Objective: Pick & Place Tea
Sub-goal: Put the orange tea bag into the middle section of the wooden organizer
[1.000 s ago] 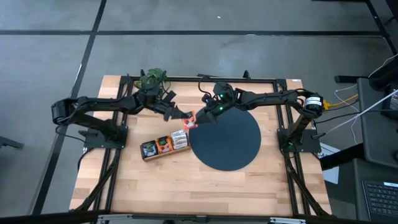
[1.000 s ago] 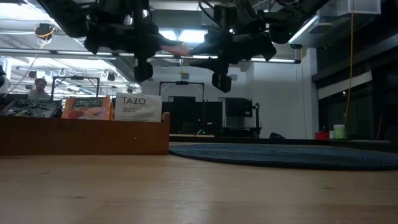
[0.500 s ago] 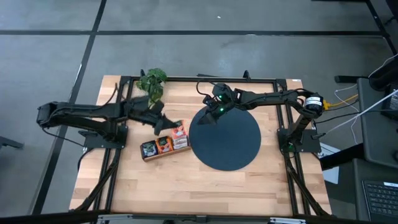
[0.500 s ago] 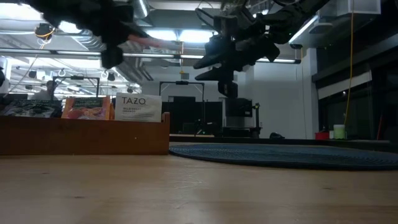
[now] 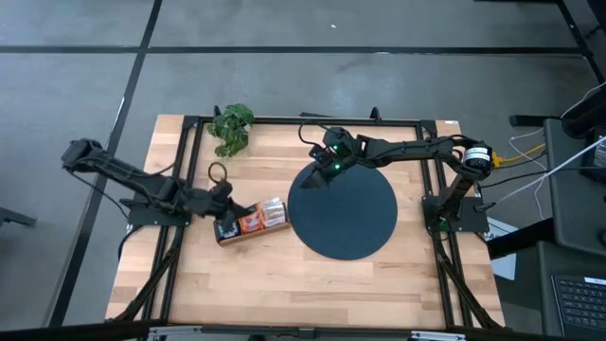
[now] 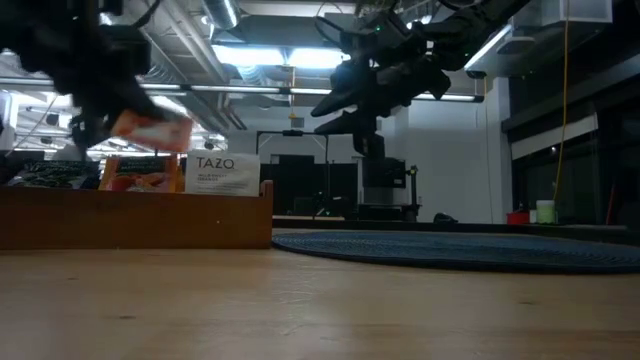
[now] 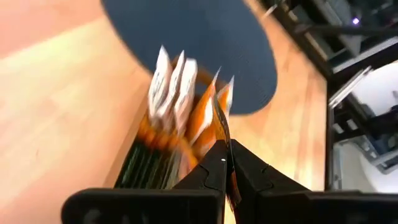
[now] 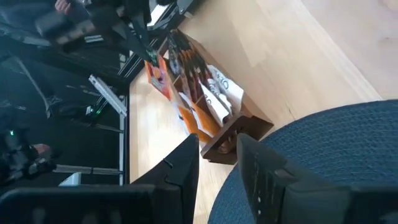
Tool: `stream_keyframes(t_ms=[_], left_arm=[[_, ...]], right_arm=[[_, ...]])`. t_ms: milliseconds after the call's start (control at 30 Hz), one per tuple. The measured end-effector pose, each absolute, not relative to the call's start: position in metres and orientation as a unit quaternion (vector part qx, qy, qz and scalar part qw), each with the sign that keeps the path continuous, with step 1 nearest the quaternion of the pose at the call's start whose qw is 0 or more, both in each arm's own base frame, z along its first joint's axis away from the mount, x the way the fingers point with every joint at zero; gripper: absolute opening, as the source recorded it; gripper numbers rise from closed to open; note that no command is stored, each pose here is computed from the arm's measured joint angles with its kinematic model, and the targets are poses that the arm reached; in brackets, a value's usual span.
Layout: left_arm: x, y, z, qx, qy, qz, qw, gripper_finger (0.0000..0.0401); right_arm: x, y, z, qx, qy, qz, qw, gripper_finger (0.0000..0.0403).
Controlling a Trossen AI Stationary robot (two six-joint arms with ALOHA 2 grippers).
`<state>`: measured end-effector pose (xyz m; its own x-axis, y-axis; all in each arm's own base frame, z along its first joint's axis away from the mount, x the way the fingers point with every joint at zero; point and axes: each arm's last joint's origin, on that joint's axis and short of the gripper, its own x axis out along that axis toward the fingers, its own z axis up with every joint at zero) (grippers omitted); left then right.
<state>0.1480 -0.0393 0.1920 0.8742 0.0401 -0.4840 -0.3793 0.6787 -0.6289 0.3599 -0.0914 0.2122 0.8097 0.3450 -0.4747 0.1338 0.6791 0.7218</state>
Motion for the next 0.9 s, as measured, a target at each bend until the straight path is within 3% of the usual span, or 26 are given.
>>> stream_keyframes(t_ms=[900], left_arm=[[0.133,-0.059,0.155,-0.225,0.215,0.159,0.937,0.0003]], right_arm=[[0.359,-0.100,0.213,0.410,0.293,0.033,0.863,0.0112]])
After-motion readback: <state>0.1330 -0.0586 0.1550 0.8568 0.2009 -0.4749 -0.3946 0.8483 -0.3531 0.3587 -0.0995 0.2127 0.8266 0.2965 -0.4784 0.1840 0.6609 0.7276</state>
